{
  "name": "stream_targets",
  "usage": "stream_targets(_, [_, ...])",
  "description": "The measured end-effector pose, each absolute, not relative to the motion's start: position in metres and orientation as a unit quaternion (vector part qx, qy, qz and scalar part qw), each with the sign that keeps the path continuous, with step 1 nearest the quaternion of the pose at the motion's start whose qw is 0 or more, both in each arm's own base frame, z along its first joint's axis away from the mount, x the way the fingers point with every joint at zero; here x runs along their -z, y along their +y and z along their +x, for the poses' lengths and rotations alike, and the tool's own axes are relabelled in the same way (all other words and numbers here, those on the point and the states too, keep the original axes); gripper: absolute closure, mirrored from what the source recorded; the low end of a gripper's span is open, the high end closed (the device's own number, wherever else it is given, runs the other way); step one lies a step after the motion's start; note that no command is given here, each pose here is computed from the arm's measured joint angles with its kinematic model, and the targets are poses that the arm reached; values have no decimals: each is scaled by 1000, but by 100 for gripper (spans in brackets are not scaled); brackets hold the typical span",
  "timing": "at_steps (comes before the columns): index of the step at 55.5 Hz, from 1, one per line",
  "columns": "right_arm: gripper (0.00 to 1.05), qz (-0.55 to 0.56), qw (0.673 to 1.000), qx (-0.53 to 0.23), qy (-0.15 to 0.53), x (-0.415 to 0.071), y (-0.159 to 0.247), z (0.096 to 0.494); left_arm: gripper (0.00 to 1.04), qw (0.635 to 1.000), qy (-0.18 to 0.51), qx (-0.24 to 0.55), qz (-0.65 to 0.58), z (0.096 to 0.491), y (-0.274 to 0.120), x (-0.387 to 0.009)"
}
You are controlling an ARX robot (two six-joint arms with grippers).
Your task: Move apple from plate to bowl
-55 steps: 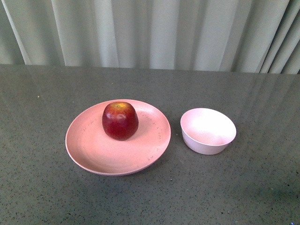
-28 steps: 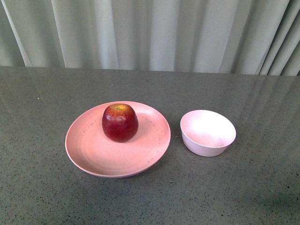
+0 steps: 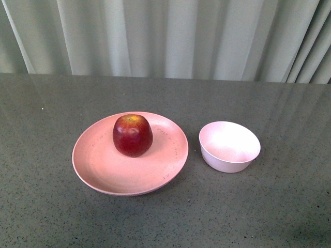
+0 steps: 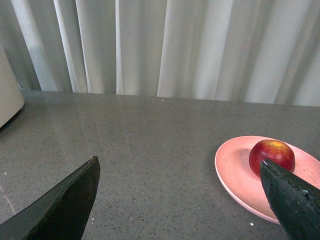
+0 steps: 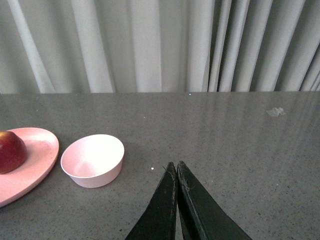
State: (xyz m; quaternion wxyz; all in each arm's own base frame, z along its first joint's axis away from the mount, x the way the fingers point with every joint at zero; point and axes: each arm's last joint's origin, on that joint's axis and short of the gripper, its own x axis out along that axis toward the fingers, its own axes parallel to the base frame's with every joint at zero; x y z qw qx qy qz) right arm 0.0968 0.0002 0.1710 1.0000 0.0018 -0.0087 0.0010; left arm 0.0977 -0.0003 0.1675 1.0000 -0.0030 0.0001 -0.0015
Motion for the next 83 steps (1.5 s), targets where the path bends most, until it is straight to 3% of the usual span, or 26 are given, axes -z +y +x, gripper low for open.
stream_targets(7, [100, 1, 1000, -1, -9, -171, 0, 97, 9, 1000, 0, 2, -3, 98, 0, -167])
stream_targets(15, [72, 1, 1000, -1, -9, -171, 0, 97, 9, 1000, 0, 2, -3, 98, 0, -167])
stream_targets(38, [8, 2, 1000, -1, -9, -171, 0, 97, 9, 1000, 0, 2, -3, 98, 0, -167])
stream_targets(47, [9, 1, 1000, -1, -9, -171, 0, 97, 9, 1000, 4, 7, -7, 98, 0, -167])
stream_targets(54, [9, 1, 1000, -2, -9, -171, 0, 97, 9, 966, 203, 111, -115, 101, -1, -164])
stream_targets(58, [9, 1, 1000, -1, -9, -171, 0, 97, 9, 953, 239, 119, -140, 108, -2, -160])
stream_targets(73, [9, 1, 1000, -1, -9, -171, 0, 97, 9, 961, 213, 136, -111, 163, -15, -182])
stream_targets(83, [9, 1, 1000, -1, -9, -171, 0, 97, 9, 958, 231, 159, -65, 209, -37, -181])
